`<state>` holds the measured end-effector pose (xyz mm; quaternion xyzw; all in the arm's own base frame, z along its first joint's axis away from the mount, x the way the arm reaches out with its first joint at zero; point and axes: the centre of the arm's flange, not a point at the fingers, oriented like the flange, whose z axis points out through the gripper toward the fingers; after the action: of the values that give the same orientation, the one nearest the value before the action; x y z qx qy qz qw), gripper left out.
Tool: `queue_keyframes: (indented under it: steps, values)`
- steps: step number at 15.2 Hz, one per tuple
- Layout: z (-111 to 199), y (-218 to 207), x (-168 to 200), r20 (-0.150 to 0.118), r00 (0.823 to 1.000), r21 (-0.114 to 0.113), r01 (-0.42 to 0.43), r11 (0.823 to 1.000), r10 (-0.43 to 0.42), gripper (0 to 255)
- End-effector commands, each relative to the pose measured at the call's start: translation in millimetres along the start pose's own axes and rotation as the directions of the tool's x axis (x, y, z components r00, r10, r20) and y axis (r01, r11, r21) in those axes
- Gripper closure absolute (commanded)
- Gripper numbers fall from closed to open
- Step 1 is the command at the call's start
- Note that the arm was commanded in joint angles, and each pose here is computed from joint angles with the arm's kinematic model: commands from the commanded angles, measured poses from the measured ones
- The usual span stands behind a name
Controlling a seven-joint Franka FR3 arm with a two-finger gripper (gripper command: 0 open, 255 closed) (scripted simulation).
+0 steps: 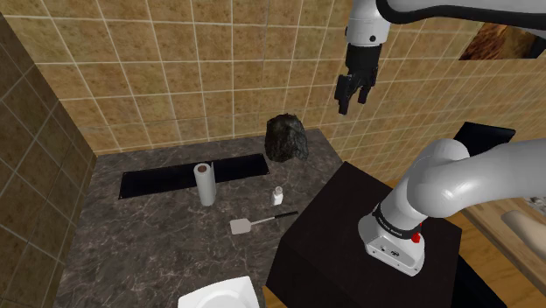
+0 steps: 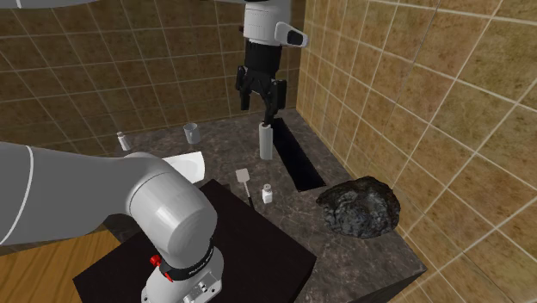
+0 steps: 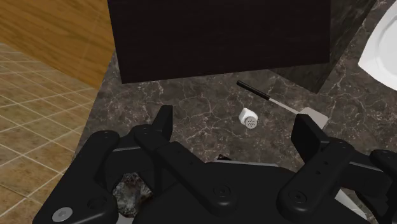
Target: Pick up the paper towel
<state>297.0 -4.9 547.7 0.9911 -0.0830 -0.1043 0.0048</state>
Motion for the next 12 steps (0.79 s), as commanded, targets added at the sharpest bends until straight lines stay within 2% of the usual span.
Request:
queue_keyframes:
  steps: [1, 12]
  values:
    - [0, 0, 0, 0.0, 1.0, 0.0, 0.0, 1.0, 0.0, 0]
    - [68, -100, 70, -0.058, 0.992, 0.015, -0.114, 0.993, 0.115, 0]
